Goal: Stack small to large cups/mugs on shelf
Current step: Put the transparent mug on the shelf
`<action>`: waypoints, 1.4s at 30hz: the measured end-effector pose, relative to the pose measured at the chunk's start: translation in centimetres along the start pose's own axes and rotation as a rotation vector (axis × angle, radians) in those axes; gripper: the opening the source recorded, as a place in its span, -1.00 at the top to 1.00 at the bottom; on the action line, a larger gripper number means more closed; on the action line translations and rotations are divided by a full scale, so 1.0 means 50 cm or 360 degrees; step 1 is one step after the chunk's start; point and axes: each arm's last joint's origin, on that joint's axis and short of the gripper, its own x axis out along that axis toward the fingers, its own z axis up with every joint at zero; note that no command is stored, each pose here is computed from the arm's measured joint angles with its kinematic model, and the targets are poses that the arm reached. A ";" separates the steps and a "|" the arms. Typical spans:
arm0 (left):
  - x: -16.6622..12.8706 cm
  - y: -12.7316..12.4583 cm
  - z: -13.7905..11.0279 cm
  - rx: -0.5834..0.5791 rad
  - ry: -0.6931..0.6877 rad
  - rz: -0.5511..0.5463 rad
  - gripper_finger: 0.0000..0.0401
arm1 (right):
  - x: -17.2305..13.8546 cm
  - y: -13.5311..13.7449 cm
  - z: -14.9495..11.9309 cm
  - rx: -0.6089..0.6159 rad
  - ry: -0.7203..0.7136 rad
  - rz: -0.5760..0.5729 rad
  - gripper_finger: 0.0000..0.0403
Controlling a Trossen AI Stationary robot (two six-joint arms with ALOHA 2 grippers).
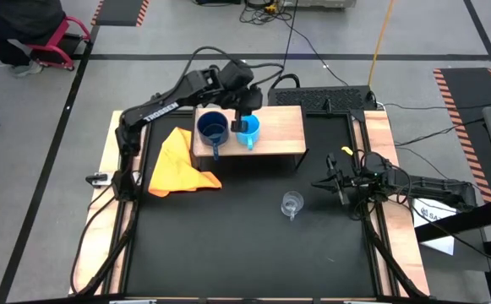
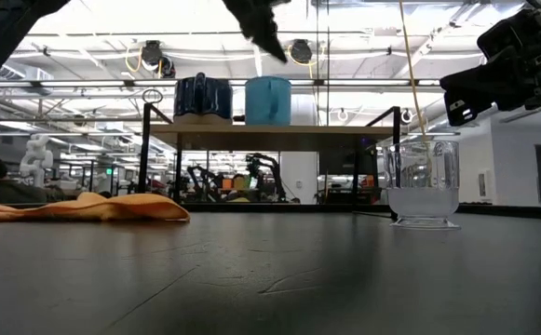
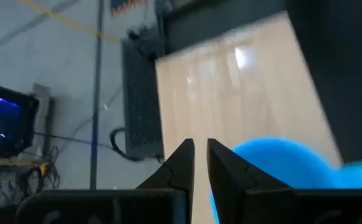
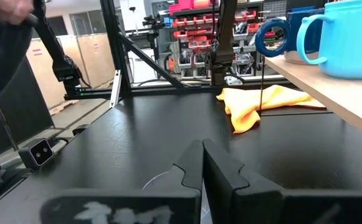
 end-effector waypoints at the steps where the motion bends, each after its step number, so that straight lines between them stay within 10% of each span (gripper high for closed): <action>1: -0.012 -0.005 0.008 -0.0010 -0.0043 0.0005 0.77 | 0.000 0.000 0.000 0.0001 0.0003 0.0000 1.00; 10: -0.113 -0.080 0.056 0.0045 -0.0286 -0.0246 0.97 | 0.001 -0.001 -0.002 0.0027 0.0018 -0.0002 1.00; 33: -0.297 -0.096 0.049 -0.0507 -0.0425 -0.0018 1.00 | 0.003 -0.001 -0.003 0.0078 0.0029 -0.0003 1.00; 42: -0.297 -0.107 0.057 -0.0400 -0.0434 -0.0006 1.00 | 0.003 -0.001 -0.003 0.0078 0.0030 -0.0004 1.00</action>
